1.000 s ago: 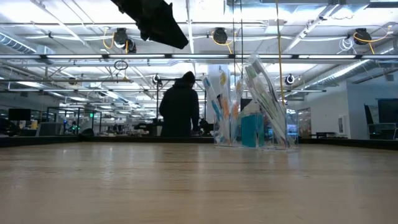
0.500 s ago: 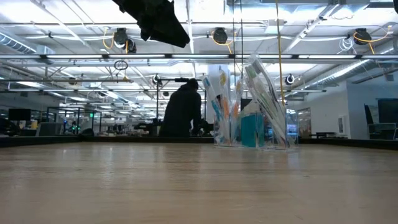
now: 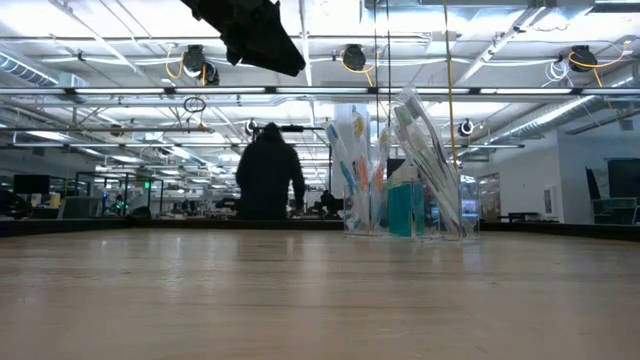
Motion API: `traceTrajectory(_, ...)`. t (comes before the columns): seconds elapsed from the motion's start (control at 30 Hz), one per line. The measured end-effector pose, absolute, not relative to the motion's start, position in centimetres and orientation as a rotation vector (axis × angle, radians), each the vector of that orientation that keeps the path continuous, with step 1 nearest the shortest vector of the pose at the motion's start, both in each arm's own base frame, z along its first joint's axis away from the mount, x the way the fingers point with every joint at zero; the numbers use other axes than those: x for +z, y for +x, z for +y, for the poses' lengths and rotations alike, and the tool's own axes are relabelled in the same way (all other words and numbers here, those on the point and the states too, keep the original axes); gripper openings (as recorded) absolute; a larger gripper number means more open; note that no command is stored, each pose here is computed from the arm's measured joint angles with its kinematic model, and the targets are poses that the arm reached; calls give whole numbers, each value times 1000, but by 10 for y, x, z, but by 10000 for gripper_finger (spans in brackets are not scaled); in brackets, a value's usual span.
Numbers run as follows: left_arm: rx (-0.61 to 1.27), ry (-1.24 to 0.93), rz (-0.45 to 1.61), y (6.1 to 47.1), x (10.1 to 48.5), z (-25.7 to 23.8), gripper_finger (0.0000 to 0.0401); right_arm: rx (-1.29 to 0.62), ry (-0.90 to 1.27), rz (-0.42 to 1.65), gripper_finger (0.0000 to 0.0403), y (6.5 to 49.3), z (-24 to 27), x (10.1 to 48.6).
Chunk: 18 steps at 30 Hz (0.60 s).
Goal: Pick & Place toothbrushing station
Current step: Put the green toothbrush into the transparent organizer
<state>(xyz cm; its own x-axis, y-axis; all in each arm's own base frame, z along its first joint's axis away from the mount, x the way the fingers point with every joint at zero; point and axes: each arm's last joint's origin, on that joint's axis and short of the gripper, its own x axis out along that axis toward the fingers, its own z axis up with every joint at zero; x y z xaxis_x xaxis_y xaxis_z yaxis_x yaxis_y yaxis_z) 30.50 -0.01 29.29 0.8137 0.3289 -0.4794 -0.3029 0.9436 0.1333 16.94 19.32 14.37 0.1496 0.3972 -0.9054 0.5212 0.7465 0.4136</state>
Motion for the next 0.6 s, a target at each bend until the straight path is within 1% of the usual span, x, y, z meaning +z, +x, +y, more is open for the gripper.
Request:
traceTrajectory(0.1,336,55,521,305,293,0,163,-115,784,1470,128,169,192,138)
traceTrajectory(0.2,335,61,522,305,293,0,164,-126,778,1469,109,167,190,135)
traceTrajectory(0.3,335,61,522,305,293,0,164,-122,766,1455,74,167,189,135)
traceTrajectory(0.43,335,61,522,305,293,0,163,-86,765,1445,16,170,186,137)
traceTrajectory(0.5,335,59,521,305,293,0,163,-48,769,1399,8,174,185,142)
traceTrajectory(0.6,325,60,521,305,293,-4,163,-4,774,1330,13,179,180,153)
